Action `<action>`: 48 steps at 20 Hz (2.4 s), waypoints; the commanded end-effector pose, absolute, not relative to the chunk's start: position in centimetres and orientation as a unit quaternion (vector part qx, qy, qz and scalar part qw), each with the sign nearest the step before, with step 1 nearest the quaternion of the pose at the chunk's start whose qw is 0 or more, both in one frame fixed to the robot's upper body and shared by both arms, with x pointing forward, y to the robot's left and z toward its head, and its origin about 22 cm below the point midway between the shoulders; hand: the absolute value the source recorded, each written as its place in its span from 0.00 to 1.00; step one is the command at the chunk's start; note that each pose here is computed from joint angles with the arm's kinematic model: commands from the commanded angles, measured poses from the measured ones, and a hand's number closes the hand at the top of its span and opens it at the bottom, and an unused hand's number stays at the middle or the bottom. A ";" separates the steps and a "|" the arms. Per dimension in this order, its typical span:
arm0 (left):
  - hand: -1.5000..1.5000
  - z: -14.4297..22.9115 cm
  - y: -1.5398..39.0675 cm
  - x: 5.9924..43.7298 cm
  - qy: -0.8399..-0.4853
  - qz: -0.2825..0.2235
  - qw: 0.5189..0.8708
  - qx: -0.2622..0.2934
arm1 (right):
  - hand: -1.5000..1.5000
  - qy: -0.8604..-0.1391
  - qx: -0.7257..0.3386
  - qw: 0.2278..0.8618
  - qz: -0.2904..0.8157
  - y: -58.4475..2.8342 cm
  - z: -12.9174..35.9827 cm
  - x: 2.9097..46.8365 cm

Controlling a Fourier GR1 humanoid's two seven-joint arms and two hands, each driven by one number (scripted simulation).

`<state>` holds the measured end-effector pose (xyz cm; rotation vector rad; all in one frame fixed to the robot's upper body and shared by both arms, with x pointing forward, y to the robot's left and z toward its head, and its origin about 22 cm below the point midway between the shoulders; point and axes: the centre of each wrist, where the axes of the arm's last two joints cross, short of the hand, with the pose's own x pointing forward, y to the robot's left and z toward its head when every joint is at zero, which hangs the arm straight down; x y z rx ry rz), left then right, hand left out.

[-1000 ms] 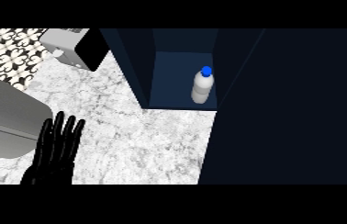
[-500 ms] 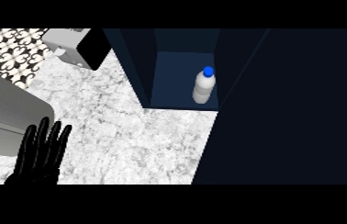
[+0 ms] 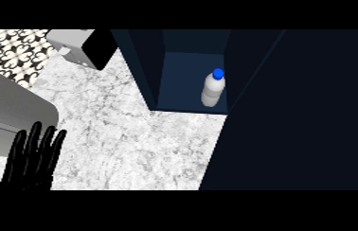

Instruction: Pick up the bottled water, place it into the cabinet and close the cabinet

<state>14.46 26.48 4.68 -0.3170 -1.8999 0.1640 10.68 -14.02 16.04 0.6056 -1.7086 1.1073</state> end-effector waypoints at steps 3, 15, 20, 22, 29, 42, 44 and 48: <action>0.00 4.9 26.6 14.3 -0.809 0.070 0.566 -0.144 | 1.00 -0.731 0.257 0.495 0.392 -10.5 16.3 12.1; 0.00 5.6 27.3 14.5 -0.813 0.057 0.558 -0.157 | 1.00 -0.705 0.310 0.514 0.378 -10.5 15.4 12.7; 0.00 6.0 27.5 14.7 -0.817 0.043 0.548 -0.173 | 1.00 -0.600 0.416 0.553 0.401 -9.5 12.8 12.4; 0.00 6.0 27.5 14.6 -0.816 0.040 0.549 -0.177 | 1.00 -0.579 0.448 0.560 0.389 -9.4 12.2 12.7; 0.00 6.0 28.3 14.5 -0.815 0.041 0.553 -0.165 | 1.00 -0.629 0.416 0.598 0.270 -11.9 12.4 14.7; 0.00 5.7 28.8 14.3 -0.817 0.049 0.550 -0.166 | 1.00 -0.684 0.336 0.636 0.123 -14.9 11.5 18.0; 0.00 5.7 28.5 14.5 -0.814 0.046 0.554 -0.169 | 1.00 -0.687 0.330 0.638 0.108 -14.7 11.4 19.6; 0.00 5.7 28.7 14.2 -0.810 0.042 0.557 -0.178 | 1.00 -0.686 0.293 0.663 0.065 -13.7 11.6 24.0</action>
